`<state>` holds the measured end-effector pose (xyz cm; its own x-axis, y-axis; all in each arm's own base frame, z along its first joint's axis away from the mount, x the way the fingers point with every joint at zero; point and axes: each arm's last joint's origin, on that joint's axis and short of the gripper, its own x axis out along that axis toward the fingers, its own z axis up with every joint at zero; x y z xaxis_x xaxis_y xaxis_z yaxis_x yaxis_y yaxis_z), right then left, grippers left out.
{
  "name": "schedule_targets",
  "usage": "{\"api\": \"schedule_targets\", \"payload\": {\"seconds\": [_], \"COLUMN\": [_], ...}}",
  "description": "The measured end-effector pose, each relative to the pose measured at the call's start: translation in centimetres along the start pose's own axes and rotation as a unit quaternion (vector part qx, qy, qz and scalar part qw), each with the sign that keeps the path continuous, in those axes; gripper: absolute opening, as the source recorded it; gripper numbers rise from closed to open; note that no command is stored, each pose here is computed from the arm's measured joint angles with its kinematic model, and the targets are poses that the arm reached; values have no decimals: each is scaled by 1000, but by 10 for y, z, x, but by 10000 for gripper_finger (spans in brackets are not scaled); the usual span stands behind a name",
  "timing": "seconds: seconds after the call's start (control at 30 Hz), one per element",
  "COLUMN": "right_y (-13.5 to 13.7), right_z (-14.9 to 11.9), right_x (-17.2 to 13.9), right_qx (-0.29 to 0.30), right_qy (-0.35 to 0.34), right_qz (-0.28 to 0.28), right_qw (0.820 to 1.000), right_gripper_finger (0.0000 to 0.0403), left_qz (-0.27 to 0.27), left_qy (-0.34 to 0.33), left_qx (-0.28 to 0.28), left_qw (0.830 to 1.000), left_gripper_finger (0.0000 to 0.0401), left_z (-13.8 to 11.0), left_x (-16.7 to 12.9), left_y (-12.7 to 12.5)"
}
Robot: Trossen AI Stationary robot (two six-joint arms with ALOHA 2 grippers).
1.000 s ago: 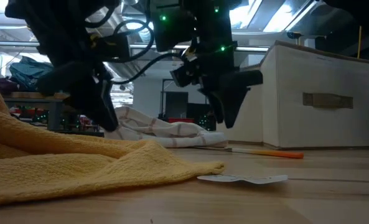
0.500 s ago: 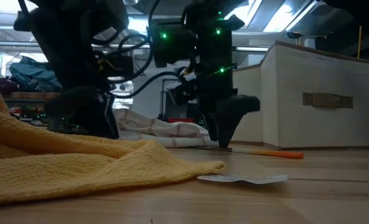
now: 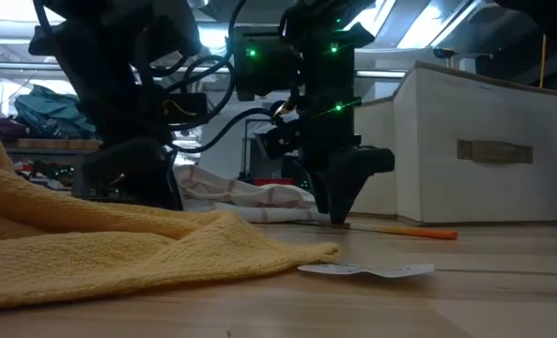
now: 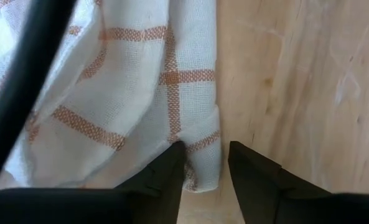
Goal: Fold towel
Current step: Fold the white kitchen towel
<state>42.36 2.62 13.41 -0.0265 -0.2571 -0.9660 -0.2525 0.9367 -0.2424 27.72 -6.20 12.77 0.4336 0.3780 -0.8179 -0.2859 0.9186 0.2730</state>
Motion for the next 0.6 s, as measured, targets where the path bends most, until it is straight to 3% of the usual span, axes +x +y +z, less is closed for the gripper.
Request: {"api": "schedule_targets", "payload": {"seconds": [0.13, 0.3, 0.43, 0.6], "right_y": [0, 1, 1, 0], "right_z": [0, 1, 1, -2], "right_x": [1, 1, 1, -3], "right_qx": [1, 1, 2, -3], "right_qy": [-2, -3, 0, 23], "right_qz": [4, 10, 9, 24], "right_qw": [1000, 1000, 1000, 999], "right_gripper_finger": [176, 98, 18, 18], "left_qz": [-2, 2, 0, -42], "left_qy": [-5, -9, -12, -7], "left_qx": [-8, -40, -55, -77], "left_qw": [1000, 999, 998, 996], "left_gripper_finger": [73, 11, 9, 4], "left_z": [1, 1, -1, -3], "left_x": [0, 0, -2, -12], "left_y": [0, 0, -5, -13]}}
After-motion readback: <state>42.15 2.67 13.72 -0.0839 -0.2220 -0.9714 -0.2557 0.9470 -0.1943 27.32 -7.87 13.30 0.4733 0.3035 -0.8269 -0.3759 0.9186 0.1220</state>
